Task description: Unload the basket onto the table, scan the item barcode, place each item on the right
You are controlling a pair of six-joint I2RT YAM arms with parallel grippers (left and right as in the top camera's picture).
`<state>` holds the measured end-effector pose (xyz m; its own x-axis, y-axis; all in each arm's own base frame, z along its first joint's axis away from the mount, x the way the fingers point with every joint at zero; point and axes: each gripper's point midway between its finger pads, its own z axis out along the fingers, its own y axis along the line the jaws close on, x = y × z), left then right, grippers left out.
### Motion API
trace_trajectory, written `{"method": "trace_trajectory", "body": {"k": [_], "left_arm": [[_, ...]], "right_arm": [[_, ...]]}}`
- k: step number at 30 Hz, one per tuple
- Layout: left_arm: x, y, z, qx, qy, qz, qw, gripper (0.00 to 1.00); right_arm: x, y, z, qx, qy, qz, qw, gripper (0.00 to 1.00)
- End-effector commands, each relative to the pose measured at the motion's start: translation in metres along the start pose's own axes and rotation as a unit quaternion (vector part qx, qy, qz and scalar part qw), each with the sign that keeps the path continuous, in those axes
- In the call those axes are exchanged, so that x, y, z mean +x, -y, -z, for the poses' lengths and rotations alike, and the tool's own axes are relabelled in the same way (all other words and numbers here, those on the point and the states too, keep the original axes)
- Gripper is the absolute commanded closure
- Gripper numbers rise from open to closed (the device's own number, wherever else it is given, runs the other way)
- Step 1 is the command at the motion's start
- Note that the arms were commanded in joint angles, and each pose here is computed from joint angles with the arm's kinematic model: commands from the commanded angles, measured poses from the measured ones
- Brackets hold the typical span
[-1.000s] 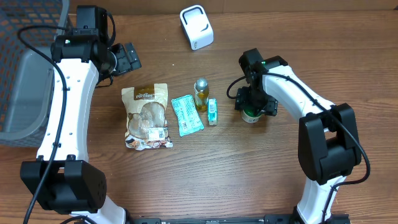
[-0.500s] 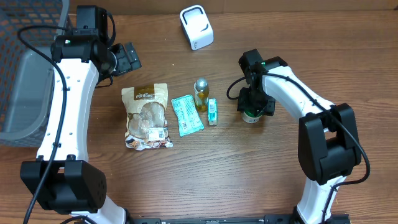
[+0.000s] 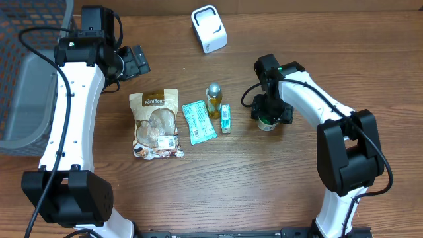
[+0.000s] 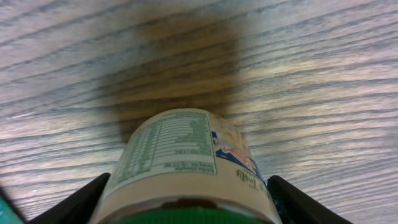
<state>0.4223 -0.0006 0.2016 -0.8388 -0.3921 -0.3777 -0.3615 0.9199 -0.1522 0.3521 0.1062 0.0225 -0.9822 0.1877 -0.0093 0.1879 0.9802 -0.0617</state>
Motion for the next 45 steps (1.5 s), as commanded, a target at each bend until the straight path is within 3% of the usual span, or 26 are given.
{"method": "trace_trajectory", "body": {"k": [1,15,18,23,25,27,34,40,45], "left_arm": [[-0.006,0.003,0.009,0.007,0.014,-0.006,1.0,0.0],[-0.006,0.003,0.009,0.007,0.014,-0.007,1.0,0.0],[-0.006,0.003,0.009,0.007,0.014,-0.006,1.0,0.0],[-0.006,0.003,0.009,0.007,0.014,-0.007,1.0,0.0],[-0.006,0.003,0.009,0.007,0.014,-0.007,1.0,0.0],[-0.006,0.003,0.009,0.007,0.014,-0.007,1.0,0.0],[-0.006,0.003,0.009,0.007,0.014,-0.007,1.0,0.0],[-0.006,0.003,0.009,0.007,0.014,-0.007,1.0,0.0],[-0.006,0.003,0.009,0.007,0.014,-0.007,1.0,0.0]], "right_arm": [[0.002,0.005,-0.005,0.006,-0.004,-0.002,1.0,0.28],[0.006,0.005,0.012,0.005,-0.021,-0.003,1.0,0.6],[0.011,-0.008,0.033,-0.034,-0.045,-0.004,0.998,0.64],[0.038,-0.035,0.065,-0.123,-0.118,-0.009,0.985,0.64],[0.05,-0.036,0.069,-0.128,-0.144,-0.012,0.981,0.65],[0.061,-0.032,0.072,-0.121,-0.17,-0.016,0.978,0.73],[0.097,-0.049,0.095,-0.183,-0.268,-0.039,0.945,0.73],[0.107,-0.063,0.109,-0.227,-0.305,-0.052,0.923,0.96],[0.11,-0.065,0.113,-0.235,-0.317,-0.057,0.917,0.96]]}}
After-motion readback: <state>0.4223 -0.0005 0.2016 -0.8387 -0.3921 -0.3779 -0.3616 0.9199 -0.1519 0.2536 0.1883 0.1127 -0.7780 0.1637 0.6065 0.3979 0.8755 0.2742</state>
